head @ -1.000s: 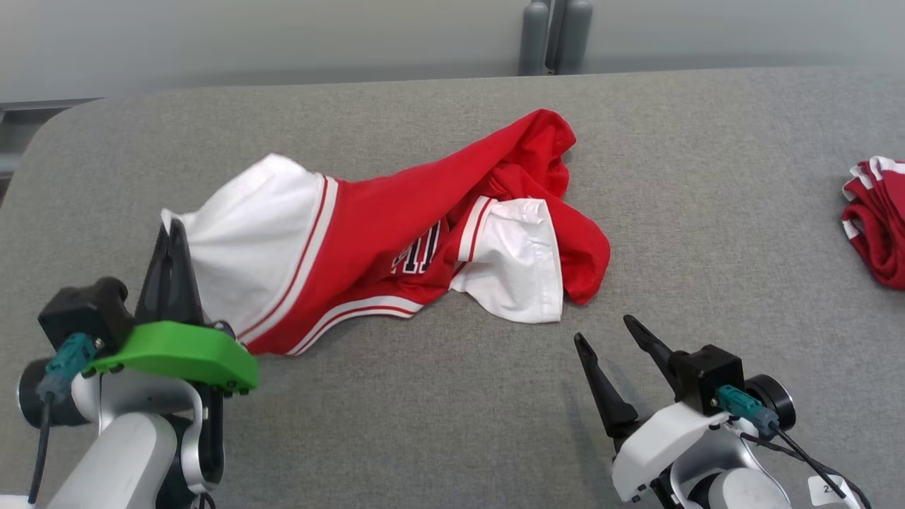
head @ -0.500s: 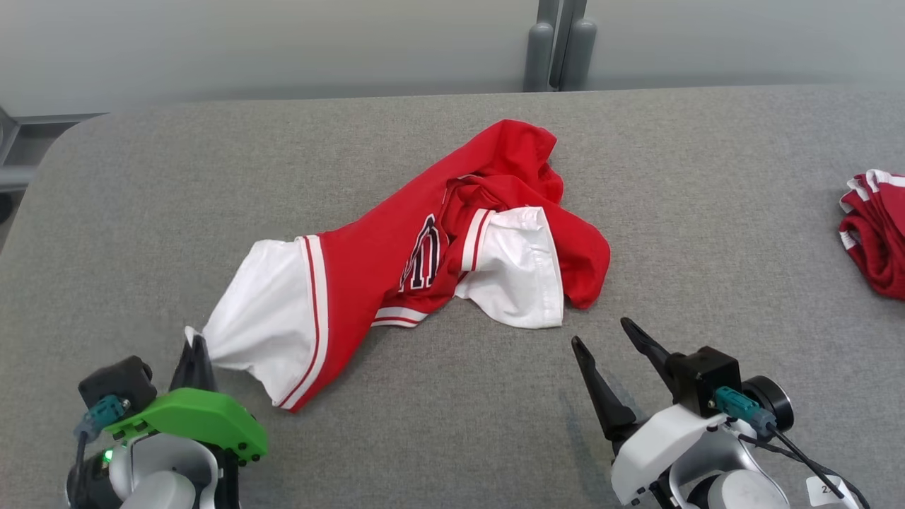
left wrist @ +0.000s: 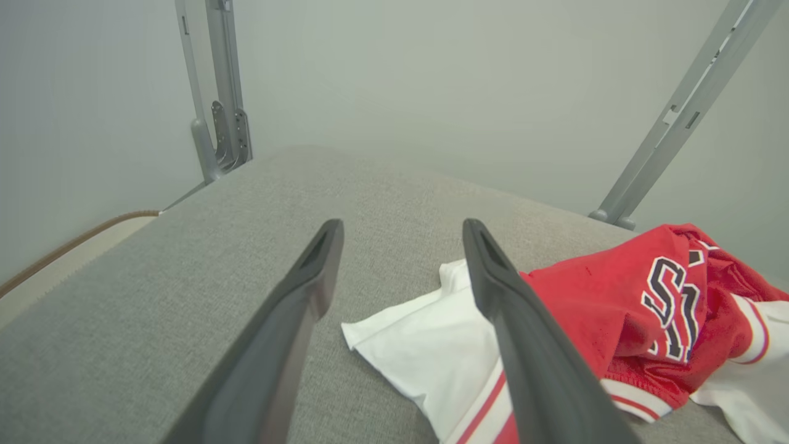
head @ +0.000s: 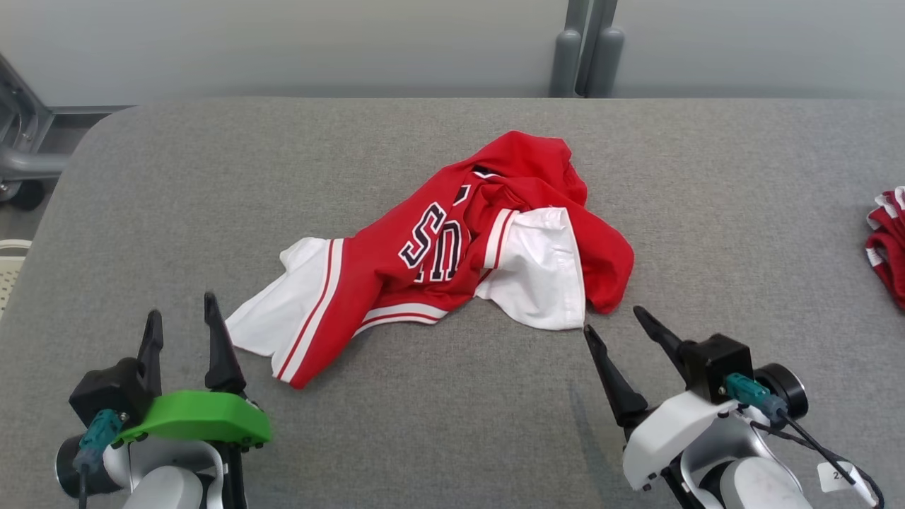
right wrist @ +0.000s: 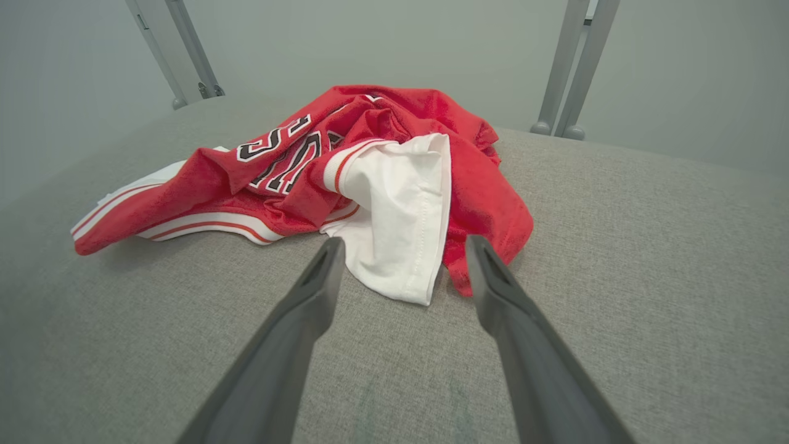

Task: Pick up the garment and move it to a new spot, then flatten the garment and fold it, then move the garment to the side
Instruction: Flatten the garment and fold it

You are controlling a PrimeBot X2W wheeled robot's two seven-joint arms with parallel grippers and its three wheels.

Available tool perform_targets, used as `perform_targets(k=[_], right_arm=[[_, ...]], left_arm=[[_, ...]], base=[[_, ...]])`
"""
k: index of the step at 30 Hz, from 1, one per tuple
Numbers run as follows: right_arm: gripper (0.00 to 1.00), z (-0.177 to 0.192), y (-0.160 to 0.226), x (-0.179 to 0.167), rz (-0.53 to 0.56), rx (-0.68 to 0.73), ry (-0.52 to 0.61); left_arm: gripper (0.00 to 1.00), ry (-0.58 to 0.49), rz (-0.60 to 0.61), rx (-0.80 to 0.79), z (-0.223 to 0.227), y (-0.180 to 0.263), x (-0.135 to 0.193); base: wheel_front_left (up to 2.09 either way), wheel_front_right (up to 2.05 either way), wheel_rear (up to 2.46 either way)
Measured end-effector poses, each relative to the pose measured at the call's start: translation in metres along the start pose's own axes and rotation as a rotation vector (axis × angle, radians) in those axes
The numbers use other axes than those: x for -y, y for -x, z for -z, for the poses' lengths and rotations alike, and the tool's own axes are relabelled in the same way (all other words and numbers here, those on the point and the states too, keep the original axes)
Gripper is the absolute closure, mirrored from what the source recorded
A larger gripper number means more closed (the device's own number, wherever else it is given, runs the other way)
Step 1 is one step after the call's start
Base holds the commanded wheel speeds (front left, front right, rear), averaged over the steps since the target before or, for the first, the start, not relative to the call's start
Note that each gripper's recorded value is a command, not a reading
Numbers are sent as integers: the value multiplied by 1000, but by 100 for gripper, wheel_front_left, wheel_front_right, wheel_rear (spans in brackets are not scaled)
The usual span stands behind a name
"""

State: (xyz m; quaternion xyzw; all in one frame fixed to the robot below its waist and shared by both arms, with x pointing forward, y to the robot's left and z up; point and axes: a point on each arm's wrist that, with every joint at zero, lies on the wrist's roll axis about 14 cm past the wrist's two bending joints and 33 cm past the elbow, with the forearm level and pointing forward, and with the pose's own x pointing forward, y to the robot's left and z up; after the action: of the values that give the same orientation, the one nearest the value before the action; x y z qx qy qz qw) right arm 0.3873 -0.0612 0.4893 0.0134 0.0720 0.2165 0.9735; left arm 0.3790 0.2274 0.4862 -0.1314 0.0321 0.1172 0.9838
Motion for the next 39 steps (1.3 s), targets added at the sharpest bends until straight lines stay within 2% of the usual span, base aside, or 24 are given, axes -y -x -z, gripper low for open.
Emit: perform_targets(k=[5, 11, 18, 26, 34, 39], right_arm=[[0, -14, -15, 1, -17, 12, 21], [0, -23, -32, 9, -23, -13, 38], [0, -29, -54, 23, -12, -60, 51], [0, -37, -97, 57, 44, -124, 21], [0, -18, -142, 80, 85, -255, -57], [0, -3, -170, 73, 61, -321, -95]], left_arm=[[0, -19, 87, 177, -43, 14, 28], [0, -57, 186, 225, -44, 45, 49], [0, -66, 225, 216, -35, 64, 56], [0, -87, 239, 200, -28, 68, 56], [0, -98, 222, 169, -21, 60, 51], [0, -97, 211, 143, -14, 55, 49]], base=[[0, 0, 0], [0, 0, 0], [0, 0, 0], [0, 0, 0], [0, 0, 0], [0, 0, 0]])
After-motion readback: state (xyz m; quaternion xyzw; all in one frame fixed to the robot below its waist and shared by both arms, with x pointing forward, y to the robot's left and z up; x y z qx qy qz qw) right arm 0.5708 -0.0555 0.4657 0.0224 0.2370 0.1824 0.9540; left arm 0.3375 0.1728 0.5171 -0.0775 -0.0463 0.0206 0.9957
